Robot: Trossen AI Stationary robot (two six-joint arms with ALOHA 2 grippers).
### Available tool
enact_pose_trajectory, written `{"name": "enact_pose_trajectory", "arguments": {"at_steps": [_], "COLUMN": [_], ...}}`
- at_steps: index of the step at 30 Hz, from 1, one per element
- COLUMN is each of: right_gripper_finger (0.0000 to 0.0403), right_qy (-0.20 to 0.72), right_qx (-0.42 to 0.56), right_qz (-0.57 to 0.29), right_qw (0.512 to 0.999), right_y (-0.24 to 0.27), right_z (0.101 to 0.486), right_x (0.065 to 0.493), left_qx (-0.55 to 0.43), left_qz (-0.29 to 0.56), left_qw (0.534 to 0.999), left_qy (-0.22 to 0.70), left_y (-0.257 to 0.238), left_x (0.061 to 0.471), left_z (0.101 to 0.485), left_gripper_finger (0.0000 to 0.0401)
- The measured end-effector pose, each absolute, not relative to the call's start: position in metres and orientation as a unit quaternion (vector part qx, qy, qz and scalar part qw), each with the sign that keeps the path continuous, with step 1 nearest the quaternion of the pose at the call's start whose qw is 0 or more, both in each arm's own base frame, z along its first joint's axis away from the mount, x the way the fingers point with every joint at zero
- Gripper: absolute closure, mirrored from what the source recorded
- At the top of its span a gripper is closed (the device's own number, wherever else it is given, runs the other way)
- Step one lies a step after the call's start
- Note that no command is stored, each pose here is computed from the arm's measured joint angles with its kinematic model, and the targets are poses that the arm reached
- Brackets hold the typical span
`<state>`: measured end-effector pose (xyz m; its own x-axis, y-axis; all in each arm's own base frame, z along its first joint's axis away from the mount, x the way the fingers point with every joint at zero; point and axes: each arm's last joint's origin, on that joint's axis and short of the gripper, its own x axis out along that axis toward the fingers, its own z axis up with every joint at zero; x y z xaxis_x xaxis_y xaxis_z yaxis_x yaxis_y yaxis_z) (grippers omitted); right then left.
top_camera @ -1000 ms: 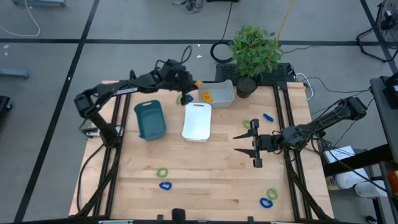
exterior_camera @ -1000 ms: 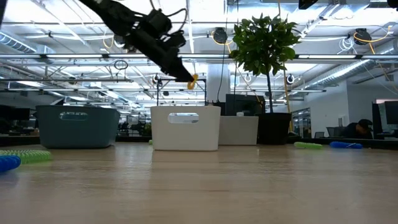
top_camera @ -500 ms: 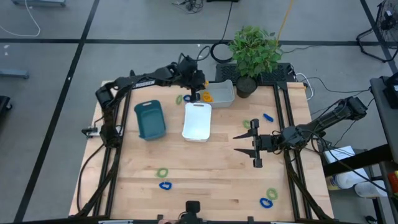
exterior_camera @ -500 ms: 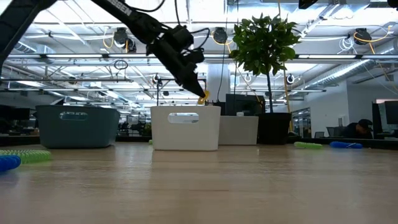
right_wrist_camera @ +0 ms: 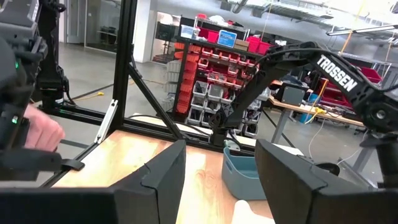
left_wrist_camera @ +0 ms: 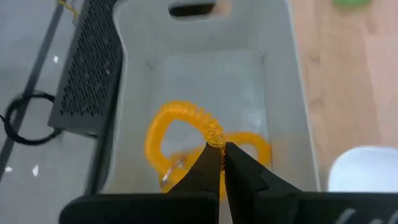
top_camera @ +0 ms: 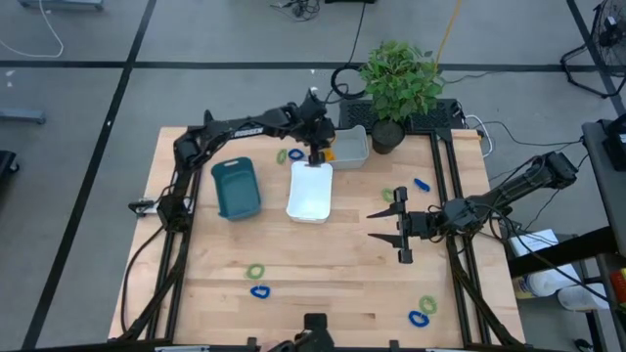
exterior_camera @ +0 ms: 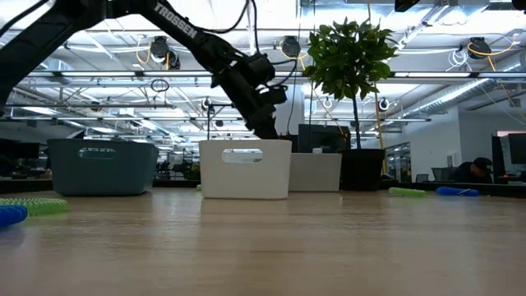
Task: Sort spring keychains
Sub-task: Put the yellow spring keychain into the gray bin, then put the blue spring keychain into the white bin
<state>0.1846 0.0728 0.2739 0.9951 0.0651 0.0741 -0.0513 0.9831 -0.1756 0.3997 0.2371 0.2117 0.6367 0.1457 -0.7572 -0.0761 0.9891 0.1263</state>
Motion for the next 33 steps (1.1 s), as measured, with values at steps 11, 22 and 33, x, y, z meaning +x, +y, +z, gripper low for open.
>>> {"name": "enact_pose_trajectory", "arguments": {"at_steps": [11, 22, 33], "right_gripper_finger": [0.0220, 0.0220, 0.0220], "right_qy": [-0.040, -0.036, -0.032], "right_qx": [-0.088, -0.088, -0.056], "right_qz": [0.029, 0.030, 0.020], "right_qw": [0.995, 0.995, 0.998], "right_y": [0.073, 0.073, 0.072], "right_z": [0.274, 0.273, 0.273], "right_x": [0.185, 0.185, 0.185], "left_qx": [0.021, 0.031, 0.003], "left_qz": [0.083, 0.120, 0.045], "left_qw": [0.894, 0.889, 0.912], "left_qy": [0.439, 0.440, 0.407], "left_y": [0.238, 0.231, 0.202], "left_x": [0.399, 0.404, 0.384], "left_z": [0.206, 0.209, 0.268], "left_gripper_finger": [0.0318, 0.0177, 0.0089]}}
